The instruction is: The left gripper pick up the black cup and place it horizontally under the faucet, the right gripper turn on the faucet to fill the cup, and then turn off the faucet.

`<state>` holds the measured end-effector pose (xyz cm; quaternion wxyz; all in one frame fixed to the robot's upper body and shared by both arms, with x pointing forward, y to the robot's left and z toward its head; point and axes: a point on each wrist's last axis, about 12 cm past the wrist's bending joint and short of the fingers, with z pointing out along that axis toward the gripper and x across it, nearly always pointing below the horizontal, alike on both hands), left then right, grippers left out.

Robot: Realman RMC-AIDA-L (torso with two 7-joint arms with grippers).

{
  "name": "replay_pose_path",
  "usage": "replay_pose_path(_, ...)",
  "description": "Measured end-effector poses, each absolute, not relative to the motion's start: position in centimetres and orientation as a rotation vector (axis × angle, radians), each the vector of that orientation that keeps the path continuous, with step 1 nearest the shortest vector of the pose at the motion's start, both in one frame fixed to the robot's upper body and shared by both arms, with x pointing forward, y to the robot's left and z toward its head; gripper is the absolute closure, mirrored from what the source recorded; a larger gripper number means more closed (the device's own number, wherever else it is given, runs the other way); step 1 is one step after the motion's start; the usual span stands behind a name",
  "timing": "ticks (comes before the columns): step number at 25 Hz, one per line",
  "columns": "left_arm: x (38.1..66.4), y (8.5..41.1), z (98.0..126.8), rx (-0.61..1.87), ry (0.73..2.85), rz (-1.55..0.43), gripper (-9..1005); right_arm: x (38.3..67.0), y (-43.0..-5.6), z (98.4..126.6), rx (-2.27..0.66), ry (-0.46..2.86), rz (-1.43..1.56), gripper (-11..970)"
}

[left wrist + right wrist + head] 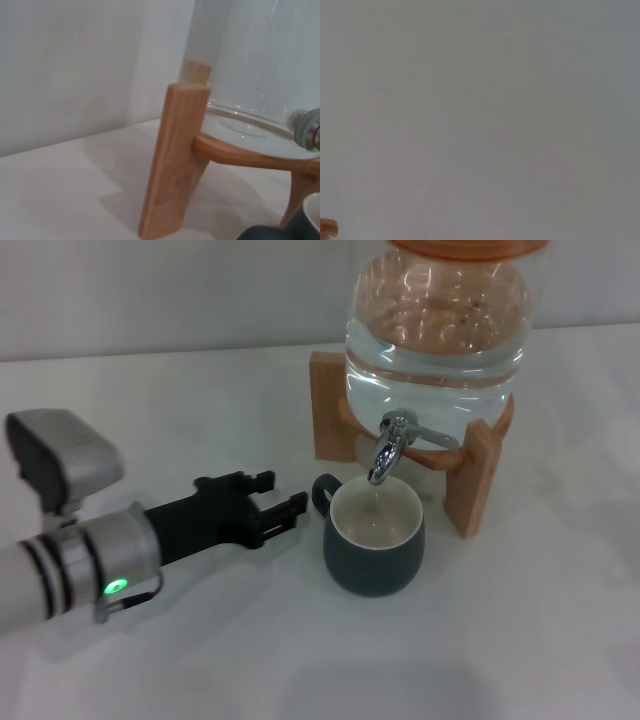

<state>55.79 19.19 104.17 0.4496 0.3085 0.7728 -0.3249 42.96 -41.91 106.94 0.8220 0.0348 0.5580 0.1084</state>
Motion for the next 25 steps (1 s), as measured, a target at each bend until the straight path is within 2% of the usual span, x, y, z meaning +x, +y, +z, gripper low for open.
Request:
replay_pose_path(6,54.0,23.1,104.3,0.718,1.876,-0.862,425,42.3,-42.7,107.6,-0.012,1.236,0.282,153)
replay_pose_path(12,51.8,28.3,104.5,0.563,1.82,-0.84,426,42.5,-43.3,110.4,-0.226,1.349,0.458,153)
replay_pose_path(17,50.4,32.3,105.1,0.385,1.751,-0.767,427,44.1,-40.9,112.7,-0.44,1.413,0.663,153)
replay_pose_path(25,48.4,37.4,105.4,0.131,1.692,-0.616,429,47.2,-35.7,114.4,-0.68,1.468,0.891,153)
